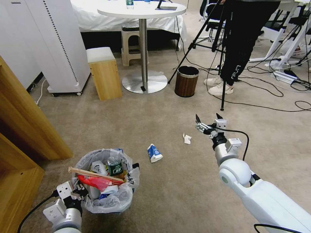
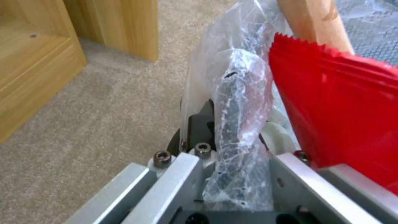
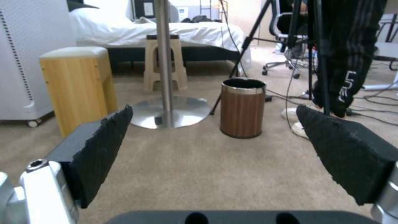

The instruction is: Pick up the trash bin and place the garbage on the floor into it.

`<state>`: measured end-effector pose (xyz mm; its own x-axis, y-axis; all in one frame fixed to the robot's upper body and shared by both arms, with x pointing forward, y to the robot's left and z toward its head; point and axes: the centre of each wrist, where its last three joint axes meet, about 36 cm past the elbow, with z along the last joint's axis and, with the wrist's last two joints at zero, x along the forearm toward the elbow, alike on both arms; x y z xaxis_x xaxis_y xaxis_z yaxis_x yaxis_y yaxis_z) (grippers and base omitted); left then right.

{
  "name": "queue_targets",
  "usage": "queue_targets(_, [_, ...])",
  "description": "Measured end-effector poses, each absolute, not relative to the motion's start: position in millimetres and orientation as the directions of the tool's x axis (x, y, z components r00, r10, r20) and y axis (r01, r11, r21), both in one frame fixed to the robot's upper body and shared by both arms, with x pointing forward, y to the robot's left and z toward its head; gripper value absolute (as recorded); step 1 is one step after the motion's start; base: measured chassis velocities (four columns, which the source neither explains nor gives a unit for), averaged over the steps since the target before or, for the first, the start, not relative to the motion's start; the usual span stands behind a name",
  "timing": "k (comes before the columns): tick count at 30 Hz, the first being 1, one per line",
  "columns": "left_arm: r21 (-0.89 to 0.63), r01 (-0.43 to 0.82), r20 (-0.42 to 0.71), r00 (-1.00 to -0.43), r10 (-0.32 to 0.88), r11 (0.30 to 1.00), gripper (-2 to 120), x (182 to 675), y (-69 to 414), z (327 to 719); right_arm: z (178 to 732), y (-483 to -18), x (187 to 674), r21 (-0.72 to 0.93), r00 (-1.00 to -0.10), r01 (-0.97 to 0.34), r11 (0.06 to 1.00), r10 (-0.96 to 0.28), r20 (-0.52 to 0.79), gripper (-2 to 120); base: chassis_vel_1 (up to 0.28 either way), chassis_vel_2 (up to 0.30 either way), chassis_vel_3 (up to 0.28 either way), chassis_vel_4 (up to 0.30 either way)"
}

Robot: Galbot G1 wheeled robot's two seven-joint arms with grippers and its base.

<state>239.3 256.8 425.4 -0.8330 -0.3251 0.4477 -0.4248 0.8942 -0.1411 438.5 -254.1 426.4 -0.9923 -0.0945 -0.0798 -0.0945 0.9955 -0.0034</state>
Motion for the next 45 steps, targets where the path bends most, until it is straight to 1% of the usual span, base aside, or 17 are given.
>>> queue_targets(23, [-0.14,-0.444,0.45,-0.825,-0.343,0.885,1,240.5,260.6,423.2,410.5,-247.0,435.2,-0.011,-0.983,-0.168,0.986,-0.169,-0.076,100,-0.012,0.012,0.012,-0.012])
queue_targets(39, [-0.146,-0.445,0.45,-0.825,-0.341,0.884,1,242.2,258.7,421.4,407.4,-247.9,436.3,-0.021,-0.978,-0.184,0.983,-0.186,-0.094,100,-0.192,0.192,0.192,-0.185])
queue_targets(45, [-0.147,-0.445,0.451,-0.825,-0.34,0.884,1,242.2,258.1,421.2,406.9,-244.9,437.5,-0.018,-0.975,-0.197,0.98,-0.198,-0.104,100,-0.066,0.087,0.062,-0.062])
